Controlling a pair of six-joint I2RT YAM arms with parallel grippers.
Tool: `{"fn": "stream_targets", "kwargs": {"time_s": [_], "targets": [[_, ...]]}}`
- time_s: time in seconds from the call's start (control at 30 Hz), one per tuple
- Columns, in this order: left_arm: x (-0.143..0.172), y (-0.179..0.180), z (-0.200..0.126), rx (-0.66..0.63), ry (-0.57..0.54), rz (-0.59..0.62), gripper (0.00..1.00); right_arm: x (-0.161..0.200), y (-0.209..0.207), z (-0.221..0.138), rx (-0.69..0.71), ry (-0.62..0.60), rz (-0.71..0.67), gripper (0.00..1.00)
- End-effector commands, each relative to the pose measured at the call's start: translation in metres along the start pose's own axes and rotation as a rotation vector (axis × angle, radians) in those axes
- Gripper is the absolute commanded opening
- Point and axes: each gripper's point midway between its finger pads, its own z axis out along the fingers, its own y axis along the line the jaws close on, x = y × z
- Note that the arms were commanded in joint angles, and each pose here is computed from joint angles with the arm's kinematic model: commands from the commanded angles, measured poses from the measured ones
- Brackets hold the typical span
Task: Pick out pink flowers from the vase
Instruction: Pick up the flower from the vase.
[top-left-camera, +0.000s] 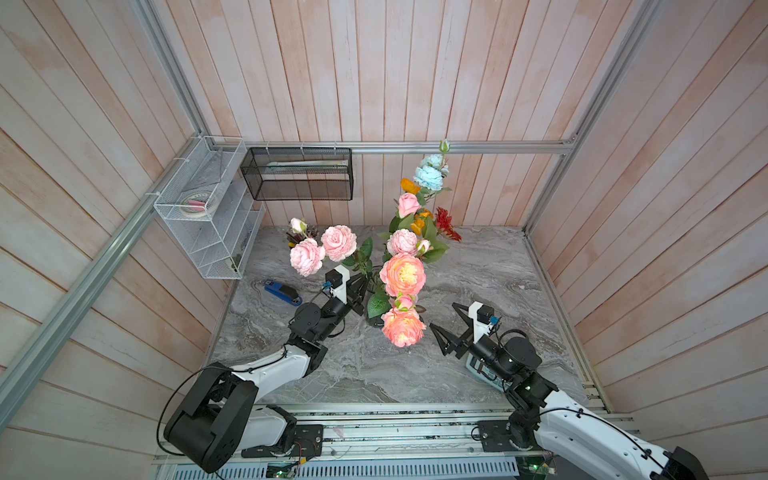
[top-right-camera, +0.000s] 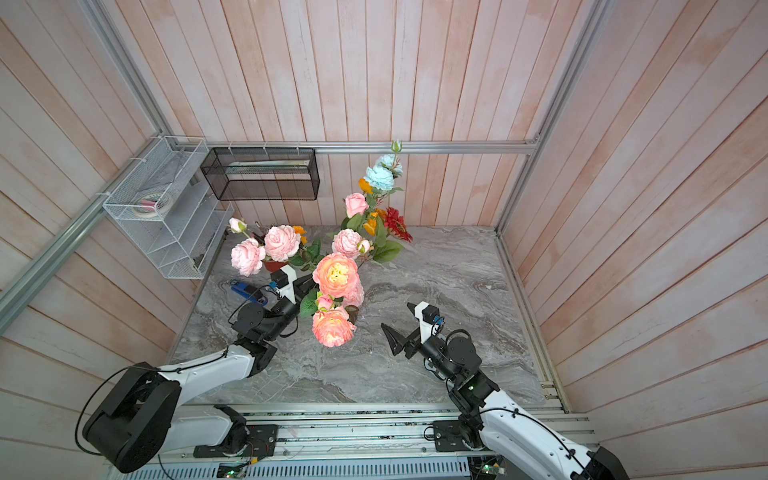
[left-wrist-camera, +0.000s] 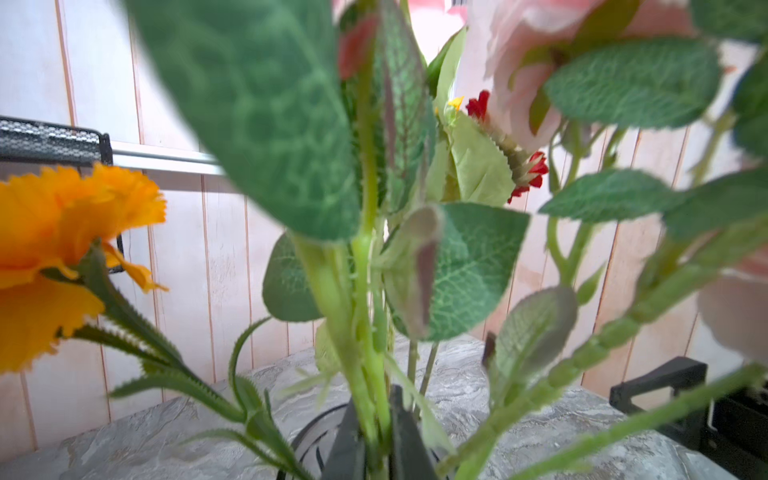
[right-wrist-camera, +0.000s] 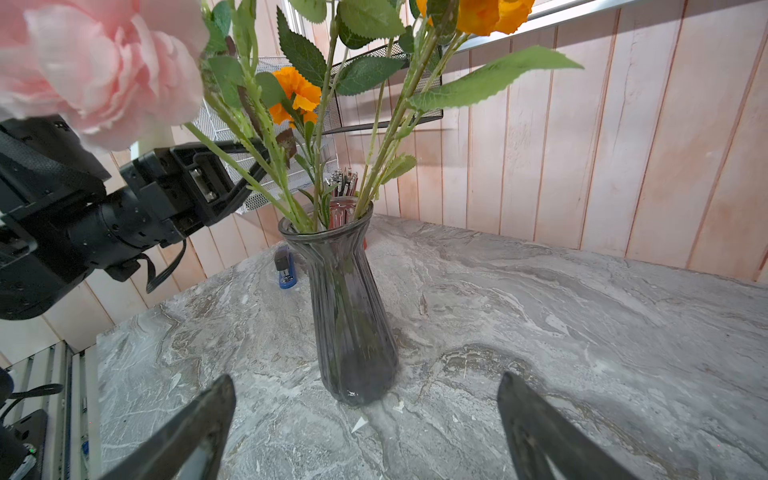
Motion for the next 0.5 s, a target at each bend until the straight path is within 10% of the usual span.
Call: {"fn": "stream_targets", "kwargs": {"time_s": [0.0,0.47], "targets": [[-0.019,-0.004,0.01,0.013,0.022,0.018,0.05,-0.016,-0.003,0.003,0.038,-0.01,0.0,0.98],[-0.086,0.001,0.018,-0.041,-0.007,0.122,0.0,-0.042,-0.005,0.009,0.079,0.019,-0.004,0.98]]}}
